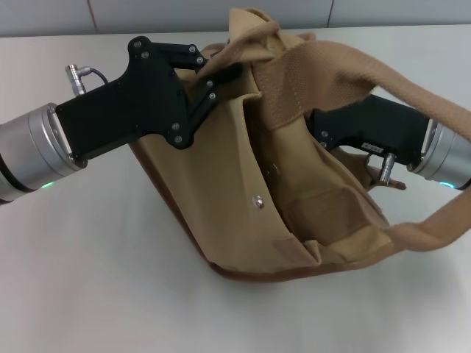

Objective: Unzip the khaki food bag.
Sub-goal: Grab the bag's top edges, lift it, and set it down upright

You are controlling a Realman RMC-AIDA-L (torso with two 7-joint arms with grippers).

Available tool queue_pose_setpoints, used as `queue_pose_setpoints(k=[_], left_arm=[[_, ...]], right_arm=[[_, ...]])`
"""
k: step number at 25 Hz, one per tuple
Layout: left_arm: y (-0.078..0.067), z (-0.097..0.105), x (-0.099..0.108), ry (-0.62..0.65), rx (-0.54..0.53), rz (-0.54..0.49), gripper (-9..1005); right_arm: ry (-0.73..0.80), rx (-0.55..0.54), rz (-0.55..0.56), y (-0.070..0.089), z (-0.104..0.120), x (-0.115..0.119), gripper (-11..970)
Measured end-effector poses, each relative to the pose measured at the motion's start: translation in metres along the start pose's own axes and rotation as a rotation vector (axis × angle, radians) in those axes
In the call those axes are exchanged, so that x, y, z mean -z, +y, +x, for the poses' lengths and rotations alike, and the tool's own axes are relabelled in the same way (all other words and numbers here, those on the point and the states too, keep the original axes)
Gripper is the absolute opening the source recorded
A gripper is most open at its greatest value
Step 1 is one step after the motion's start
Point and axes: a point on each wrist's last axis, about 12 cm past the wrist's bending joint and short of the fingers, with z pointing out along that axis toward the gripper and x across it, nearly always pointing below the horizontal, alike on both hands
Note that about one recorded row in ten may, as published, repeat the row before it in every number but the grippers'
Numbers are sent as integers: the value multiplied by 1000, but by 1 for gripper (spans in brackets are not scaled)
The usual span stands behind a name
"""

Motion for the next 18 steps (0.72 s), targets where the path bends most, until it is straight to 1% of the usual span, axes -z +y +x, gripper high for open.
queue_pose_setpoints(k=[1,6,8,9,11,14,18], left_arm=[[0,0,0,-1,0,1,55],[0,0,0,-1,0,2,55],[0,0,0,0,0,3,54],[0,0,0,-1,0,4,54],[0,0,0,-1,0,5,54],[0,0,0,-1,1,6,54],[-1,0,1,1,2,4,54]], right_arm=[[0,-1,0,0,0,0,345],[3,-4,0,0,1,-1,211],[5,1,-10,1,1,-2,114],[2,9,-21,4,1,-1,65],[-2,13,-22,6,1,1,94],[-14,40,-14,13,3,11,138],[-49,81,-8,24,3,23,321]])
